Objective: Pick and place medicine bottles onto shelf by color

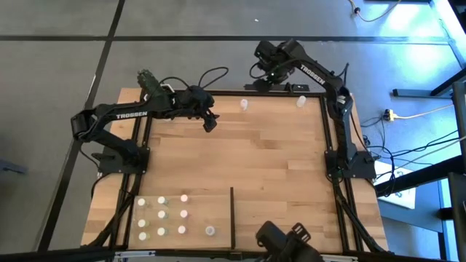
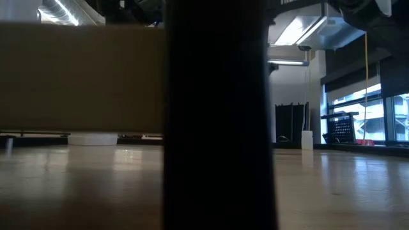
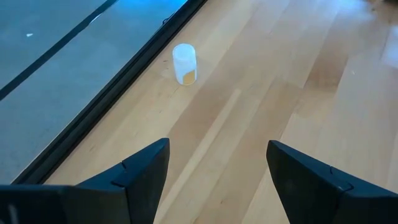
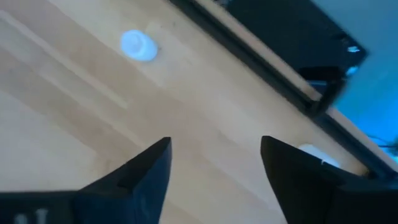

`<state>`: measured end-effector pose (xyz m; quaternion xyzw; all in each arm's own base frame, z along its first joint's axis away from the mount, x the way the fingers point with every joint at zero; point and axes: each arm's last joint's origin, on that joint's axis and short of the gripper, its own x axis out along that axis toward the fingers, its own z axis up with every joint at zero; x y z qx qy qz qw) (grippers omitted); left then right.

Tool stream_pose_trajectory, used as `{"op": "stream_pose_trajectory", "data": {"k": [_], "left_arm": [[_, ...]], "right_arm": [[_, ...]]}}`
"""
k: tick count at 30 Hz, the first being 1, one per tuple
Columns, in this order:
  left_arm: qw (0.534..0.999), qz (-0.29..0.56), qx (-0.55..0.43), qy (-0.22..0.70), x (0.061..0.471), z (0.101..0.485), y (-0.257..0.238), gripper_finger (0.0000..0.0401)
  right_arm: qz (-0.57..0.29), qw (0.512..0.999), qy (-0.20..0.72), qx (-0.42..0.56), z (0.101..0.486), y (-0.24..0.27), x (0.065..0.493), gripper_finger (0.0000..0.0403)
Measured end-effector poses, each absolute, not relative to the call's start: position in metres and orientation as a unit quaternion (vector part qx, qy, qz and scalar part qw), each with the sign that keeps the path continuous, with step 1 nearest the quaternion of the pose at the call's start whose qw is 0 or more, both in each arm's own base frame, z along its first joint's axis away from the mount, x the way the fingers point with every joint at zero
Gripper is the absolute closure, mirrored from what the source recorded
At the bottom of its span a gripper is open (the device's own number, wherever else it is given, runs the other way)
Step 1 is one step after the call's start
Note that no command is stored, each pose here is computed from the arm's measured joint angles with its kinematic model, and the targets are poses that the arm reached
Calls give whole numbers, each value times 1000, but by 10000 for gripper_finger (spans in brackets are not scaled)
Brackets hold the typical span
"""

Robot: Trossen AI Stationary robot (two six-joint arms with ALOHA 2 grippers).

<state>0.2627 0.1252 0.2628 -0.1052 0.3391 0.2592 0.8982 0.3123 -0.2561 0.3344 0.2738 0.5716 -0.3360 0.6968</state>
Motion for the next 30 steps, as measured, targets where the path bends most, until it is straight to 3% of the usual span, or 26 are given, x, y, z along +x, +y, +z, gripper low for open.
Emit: {"op": "stream_pose_trajectory", "data": {"k": [7, 10, 18, 30], "left_arm": [[898, 259, -105, 339, 263, 263, 125, 138], [898, 259, -105, 339, 263, 263, 125, 138], [898, 259, -105, 339, 263, 263, 125, 138], [898, 259, -105, 339, 263, 263, 125, 138]], "right_arm": [[-259, 721, 576, 287, 289, -268, 321, 72], [-246, 736, 569, 272, 280, -270, 325, 53], [-189, 821, 518, 147, 280, -263, 356, 49], [-73, 838, 539, 50, 257, -258, 365, 49]]}}
